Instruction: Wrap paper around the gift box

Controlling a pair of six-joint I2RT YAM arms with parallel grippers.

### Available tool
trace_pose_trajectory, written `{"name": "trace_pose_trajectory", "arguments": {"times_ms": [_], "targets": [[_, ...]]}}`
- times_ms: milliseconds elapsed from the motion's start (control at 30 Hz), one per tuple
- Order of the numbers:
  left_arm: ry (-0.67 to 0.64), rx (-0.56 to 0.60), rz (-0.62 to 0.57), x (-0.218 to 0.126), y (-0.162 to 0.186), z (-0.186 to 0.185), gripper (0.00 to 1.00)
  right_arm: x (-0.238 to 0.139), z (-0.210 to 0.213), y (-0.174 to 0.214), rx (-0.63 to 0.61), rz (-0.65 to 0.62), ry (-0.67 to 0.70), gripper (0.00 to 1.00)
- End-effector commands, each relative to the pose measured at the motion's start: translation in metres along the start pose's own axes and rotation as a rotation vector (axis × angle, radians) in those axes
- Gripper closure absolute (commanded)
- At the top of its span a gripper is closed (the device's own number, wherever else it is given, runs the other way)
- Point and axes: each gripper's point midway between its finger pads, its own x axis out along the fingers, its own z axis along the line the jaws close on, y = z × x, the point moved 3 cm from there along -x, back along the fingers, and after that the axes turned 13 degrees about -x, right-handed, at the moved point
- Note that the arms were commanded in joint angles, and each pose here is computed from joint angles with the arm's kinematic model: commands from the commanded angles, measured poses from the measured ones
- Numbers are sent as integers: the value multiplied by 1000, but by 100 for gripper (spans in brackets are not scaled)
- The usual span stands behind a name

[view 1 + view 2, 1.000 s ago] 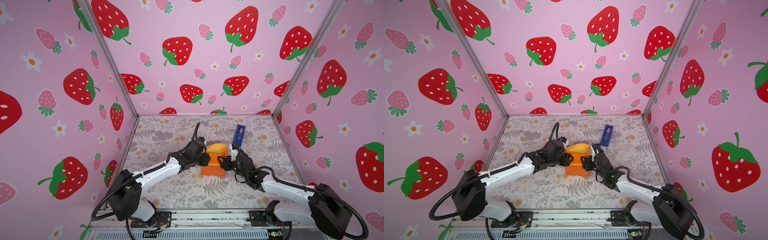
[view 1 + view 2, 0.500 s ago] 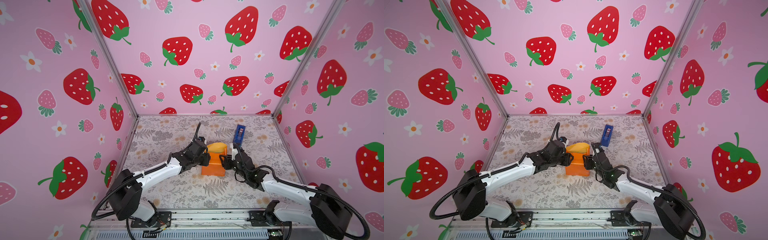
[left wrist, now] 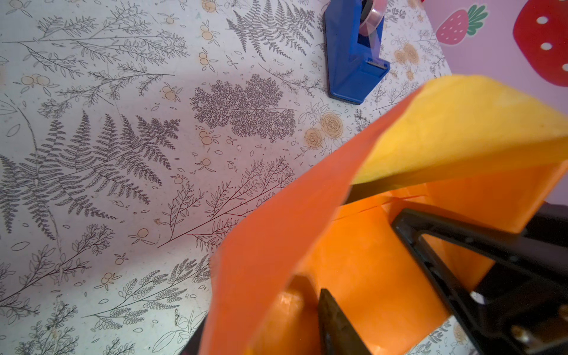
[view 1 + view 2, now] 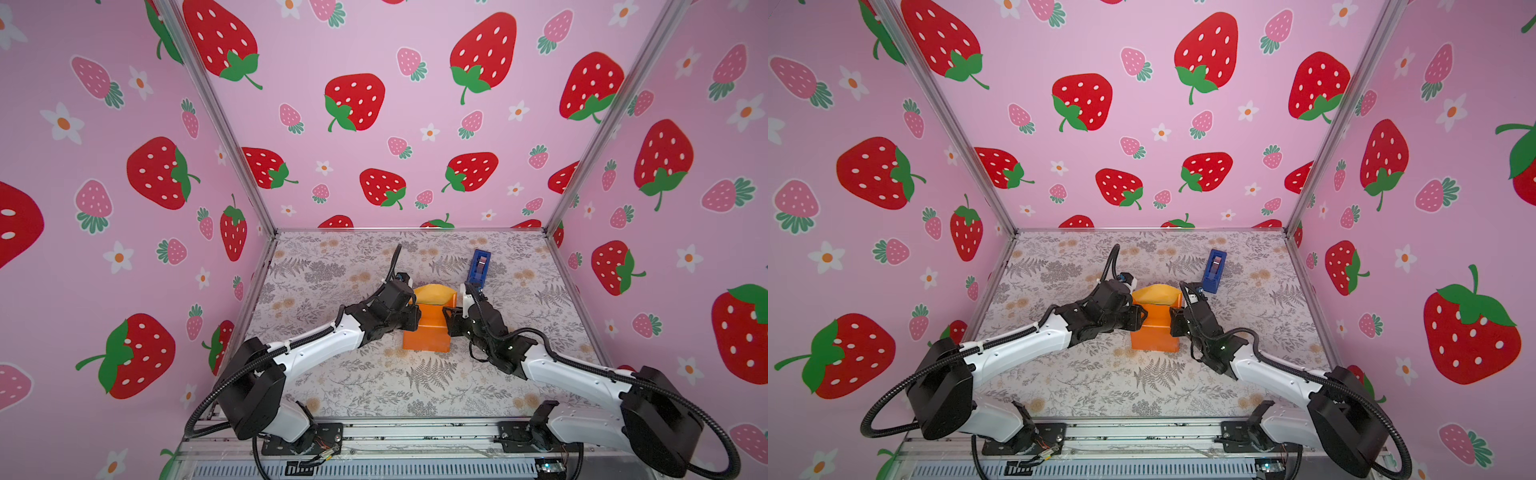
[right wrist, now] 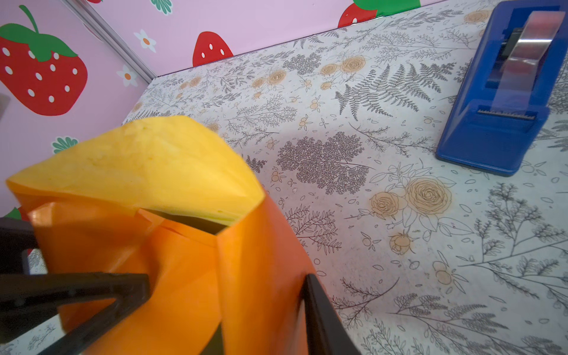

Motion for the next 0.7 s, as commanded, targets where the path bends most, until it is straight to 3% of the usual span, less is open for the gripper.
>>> {"name": "trace_pose_trajectory", "arguments": {"times_ms": [0, 267, 667], "targets": [[-127, 0, 107, 13, 27, 27, 54, 2, -5, 12, -46, 62, 58, 75], [-100, 1, 79, 3, 18, 19, 54, 1, -7, 15, -77, 64, 112, 86], [-62, 29, -47, -47, -16, 7, 48, 0, -11, 21, -66, 72, 128, 88]]}}
